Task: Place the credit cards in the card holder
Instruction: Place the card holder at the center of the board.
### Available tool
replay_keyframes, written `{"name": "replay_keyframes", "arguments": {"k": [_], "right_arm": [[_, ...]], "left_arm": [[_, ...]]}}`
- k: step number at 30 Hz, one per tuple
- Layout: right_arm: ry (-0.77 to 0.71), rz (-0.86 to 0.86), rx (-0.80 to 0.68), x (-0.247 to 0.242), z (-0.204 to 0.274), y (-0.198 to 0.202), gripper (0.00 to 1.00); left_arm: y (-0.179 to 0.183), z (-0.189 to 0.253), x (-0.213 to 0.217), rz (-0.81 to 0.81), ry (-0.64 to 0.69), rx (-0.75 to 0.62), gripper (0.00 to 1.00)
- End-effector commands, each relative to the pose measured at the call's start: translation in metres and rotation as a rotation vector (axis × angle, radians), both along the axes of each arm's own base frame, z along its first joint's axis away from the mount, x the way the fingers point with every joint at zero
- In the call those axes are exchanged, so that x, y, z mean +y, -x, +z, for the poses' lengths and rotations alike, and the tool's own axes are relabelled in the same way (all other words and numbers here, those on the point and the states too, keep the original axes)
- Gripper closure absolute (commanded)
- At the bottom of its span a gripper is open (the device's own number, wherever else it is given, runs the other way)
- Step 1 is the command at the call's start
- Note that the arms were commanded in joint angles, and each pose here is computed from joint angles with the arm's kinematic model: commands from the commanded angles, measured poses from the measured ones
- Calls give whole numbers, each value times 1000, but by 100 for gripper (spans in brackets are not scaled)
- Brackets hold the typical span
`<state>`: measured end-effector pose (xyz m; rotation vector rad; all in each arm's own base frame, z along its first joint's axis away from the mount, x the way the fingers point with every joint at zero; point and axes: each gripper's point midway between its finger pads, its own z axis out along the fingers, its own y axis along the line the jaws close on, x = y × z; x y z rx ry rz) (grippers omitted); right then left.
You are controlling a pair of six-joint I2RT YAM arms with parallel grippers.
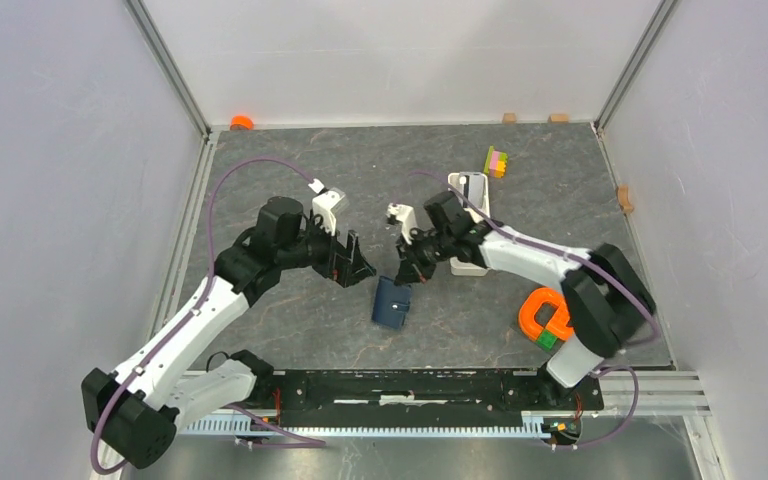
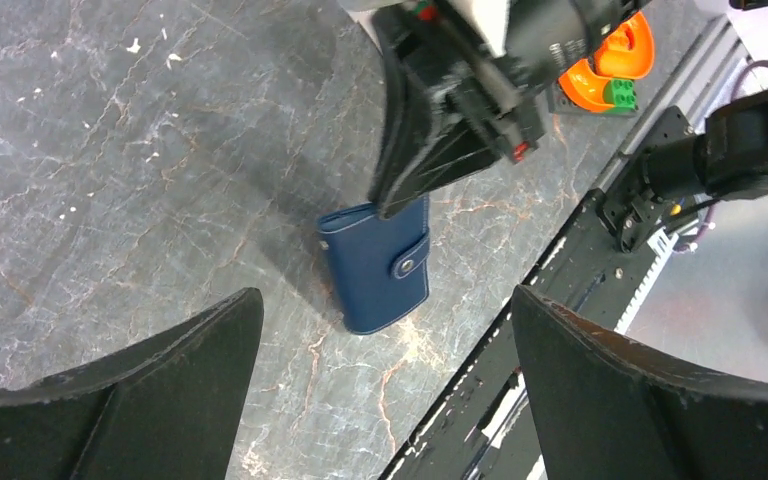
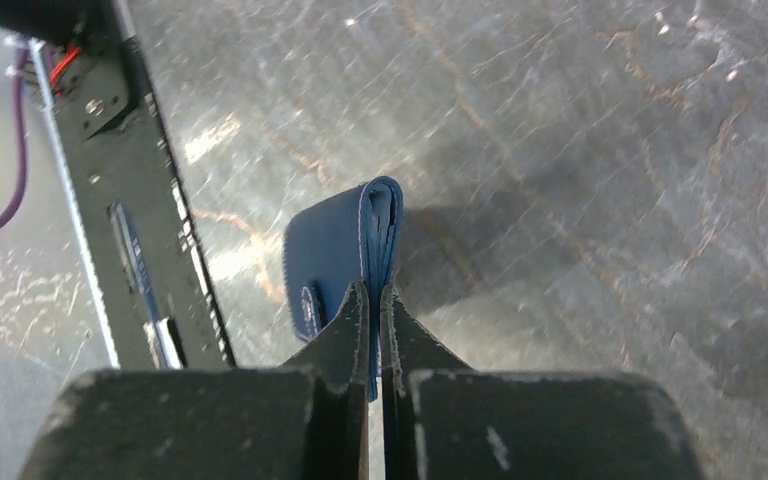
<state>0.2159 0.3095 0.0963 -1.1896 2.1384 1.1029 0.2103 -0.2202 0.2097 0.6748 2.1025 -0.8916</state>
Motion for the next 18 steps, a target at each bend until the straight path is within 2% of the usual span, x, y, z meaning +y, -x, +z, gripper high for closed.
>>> {"name": "replay_keyframes", "arguments": {"k": [1, 3, 4, 5, 6, 10, 14, 18], "right_arm": [[88, -88, -11, 21, -8, -38, 94], [122, -149, -18, 26, -17, -56, 64], [130, -175, -34, 26, -18, -63, 44], [136, -203, -62, 26, -16, -71, 34], [135, -221, -87, 25, -14, -76, 29], [112, -276, -172, 15, 0, -82, 23], [54, -187, -181, 13, 4, -59, 23], [-24, -54, -112, 18, -1, -24, 32]], "left_arm": [[-6, 3, 0, 98, 38, 74, 0], [-5, -9, 0, 168, 77, 133, 0], [-6, -12, -2, 190, 107, 151, 0], [-6, -19, -2, 210, 120, 167, 0], [-8, -28, 2, 245, 112, 182, 0], [-15, -53, 9, 363, 99, 251, 0], [-17, -74, 1, 392, 118, 301, 6], [-16, -106, -7, 394, 69, 357, 23]]}}
